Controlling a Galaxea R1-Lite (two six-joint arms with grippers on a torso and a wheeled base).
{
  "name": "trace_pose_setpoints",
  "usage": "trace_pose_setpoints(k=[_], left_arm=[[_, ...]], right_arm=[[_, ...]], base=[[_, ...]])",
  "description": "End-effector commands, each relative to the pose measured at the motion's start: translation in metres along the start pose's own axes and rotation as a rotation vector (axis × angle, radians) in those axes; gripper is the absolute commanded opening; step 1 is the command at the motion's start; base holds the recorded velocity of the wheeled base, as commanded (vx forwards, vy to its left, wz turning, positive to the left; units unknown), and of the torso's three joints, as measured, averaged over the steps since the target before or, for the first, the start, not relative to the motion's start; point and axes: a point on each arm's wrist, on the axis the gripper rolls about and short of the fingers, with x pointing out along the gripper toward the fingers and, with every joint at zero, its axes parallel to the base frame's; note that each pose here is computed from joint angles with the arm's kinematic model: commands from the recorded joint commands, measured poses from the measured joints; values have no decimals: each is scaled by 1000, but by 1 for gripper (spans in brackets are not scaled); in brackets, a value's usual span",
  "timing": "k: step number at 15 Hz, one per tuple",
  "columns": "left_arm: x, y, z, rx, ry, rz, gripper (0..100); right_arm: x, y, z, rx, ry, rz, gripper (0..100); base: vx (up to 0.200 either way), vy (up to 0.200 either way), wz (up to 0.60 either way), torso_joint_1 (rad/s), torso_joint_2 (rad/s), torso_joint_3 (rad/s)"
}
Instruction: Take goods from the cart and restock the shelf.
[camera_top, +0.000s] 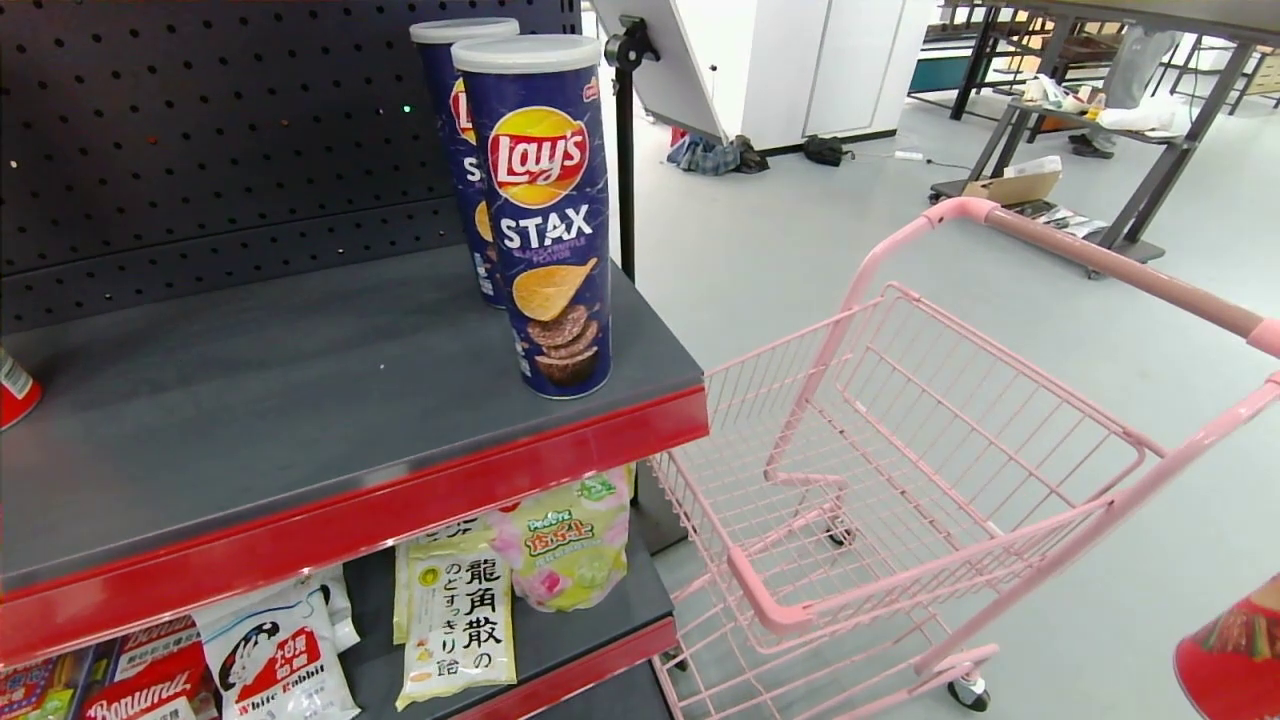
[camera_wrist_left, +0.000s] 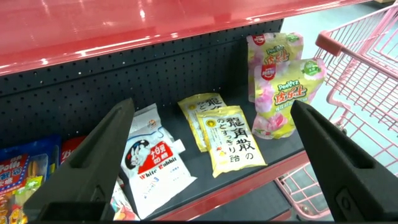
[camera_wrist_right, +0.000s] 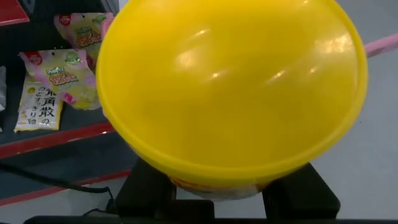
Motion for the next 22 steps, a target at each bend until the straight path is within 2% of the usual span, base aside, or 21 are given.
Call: trace_pose_setpoints(k=[1,12,18,22], left_arm=[[0,0,0,0,2,0,100],[0,0,0,1,0,0,100],[0,0,0,1,2,0,100],[0,0,0,1,0,0,100]], right_arm=[[-6,0,-2,-1,-25,-2,0],[-1,0,0,-8,-9,4,0],[2,0,0,-24,2,2,0],[2,0,-1,-32,4,0,0]], base=[[0,0,0,27,-71,-51],[0,0,0,179,-510,-330],[0,0,0,147,-352,-212],[0,0,600,11,-14,-12]])
